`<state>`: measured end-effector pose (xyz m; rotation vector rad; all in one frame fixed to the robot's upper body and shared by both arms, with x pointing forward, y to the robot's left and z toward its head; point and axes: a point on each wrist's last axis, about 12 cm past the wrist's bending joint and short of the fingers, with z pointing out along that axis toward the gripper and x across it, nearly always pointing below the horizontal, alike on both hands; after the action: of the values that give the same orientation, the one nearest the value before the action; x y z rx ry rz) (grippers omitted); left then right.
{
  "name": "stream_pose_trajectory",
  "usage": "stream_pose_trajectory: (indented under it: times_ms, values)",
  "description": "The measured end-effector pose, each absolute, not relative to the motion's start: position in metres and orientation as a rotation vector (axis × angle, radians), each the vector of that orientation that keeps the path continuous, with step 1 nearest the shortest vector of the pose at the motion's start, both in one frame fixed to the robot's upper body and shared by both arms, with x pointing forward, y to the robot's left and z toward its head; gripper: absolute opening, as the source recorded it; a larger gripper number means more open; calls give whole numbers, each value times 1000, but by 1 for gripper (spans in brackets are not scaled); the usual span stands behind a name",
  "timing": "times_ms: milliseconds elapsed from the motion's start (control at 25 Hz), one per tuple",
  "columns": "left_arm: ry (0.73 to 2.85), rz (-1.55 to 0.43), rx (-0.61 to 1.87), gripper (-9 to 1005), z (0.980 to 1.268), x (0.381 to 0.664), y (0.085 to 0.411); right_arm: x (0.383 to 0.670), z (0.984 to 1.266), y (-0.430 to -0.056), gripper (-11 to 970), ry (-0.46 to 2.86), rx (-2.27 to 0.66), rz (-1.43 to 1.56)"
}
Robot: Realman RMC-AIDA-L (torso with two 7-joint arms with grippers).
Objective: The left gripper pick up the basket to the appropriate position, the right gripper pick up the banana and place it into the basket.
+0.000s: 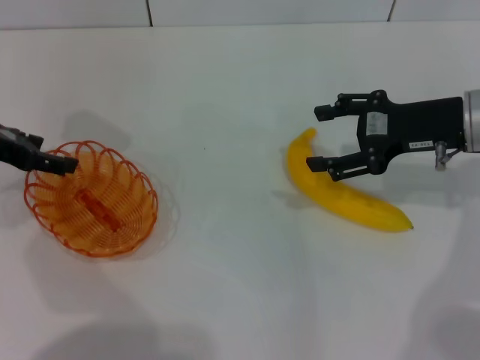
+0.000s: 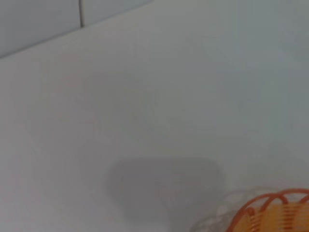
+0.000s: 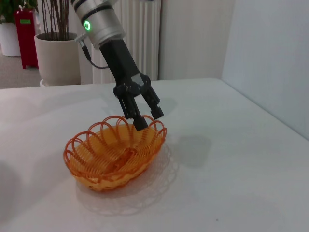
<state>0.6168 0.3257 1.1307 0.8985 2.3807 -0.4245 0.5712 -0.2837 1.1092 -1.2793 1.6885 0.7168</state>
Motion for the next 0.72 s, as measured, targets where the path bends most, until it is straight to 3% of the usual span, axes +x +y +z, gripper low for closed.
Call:
stream_pose_trajectory:
  times_ms: [240, 680, 720]
  values:
    - [2401, -405, 903, 904, 1124, 618, 324, 571, 1108, -283, 880, 1689, -1278, 725]
    - [2404, -408, 902, 805, 1124, 619, 323, 571, 1108, -283, 879, 1690, -1279, 723]
    - [2405, -408, 900, 763, 1124, 619, 323, 571, 1108, -283, 879, 1690, -1279, 723]
